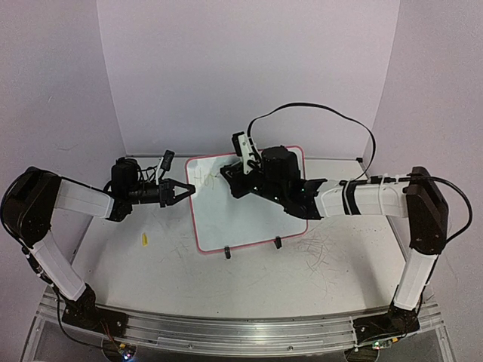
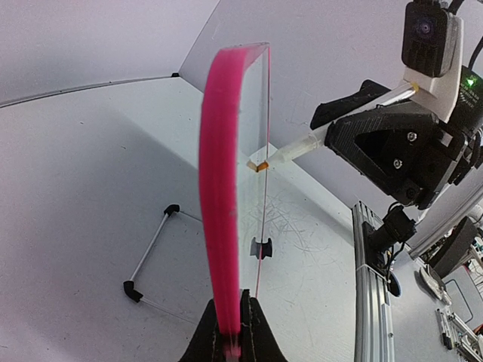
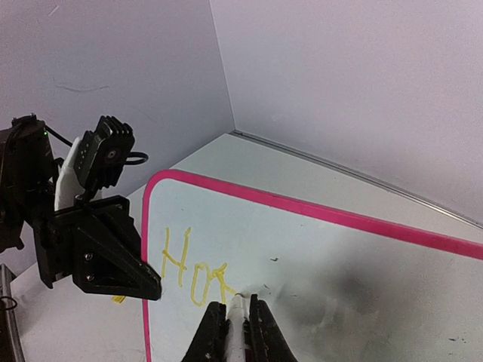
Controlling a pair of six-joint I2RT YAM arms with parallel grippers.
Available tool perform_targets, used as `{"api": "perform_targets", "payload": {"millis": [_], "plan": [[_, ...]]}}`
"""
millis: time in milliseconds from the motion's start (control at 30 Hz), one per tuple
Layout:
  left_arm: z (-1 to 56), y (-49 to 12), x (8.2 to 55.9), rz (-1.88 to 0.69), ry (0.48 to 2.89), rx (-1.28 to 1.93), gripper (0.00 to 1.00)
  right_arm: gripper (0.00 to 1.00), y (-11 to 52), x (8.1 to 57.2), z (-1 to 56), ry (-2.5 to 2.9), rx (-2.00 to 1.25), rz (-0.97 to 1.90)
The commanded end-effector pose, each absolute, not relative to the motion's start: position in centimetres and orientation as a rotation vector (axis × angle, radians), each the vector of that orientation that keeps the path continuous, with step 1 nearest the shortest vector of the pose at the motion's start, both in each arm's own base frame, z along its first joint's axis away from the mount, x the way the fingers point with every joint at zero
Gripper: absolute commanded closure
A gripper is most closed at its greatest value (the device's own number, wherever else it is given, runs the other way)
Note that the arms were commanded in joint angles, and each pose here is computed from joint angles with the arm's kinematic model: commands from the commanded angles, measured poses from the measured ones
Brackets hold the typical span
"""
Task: Write a sentence on the whiteboard
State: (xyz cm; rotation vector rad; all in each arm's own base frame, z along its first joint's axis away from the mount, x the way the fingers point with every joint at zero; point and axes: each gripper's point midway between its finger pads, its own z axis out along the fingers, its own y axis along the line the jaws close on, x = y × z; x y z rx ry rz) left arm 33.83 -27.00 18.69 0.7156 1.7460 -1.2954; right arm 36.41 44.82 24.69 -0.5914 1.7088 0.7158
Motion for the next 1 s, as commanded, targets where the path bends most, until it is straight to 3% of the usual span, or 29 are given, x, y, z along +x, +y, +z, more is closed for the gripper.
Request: {"api": "perform_targets", "payload": {"millis": [0, 800, 967], "plan": [[21.0, -27.0, 34.8, -1.201, 1.649, 0.763, 1.0, 1.0, 43.0, 36.9, 25.9, 1.701, -0.528, 0.674], [21.2, -27.0, 34.6, -1.206, 1.647, 0.764, 1.0, 1.0, 46.0, 37.0, 25.3, 1.698, -0.568, 0.771], [21.1, -26.9, 34.7, -1.202, 1.65, 0.759, 1.0, 1.0, 45.6, 35.7, 27.9, 1.647, -0.584, 0.826]]}}
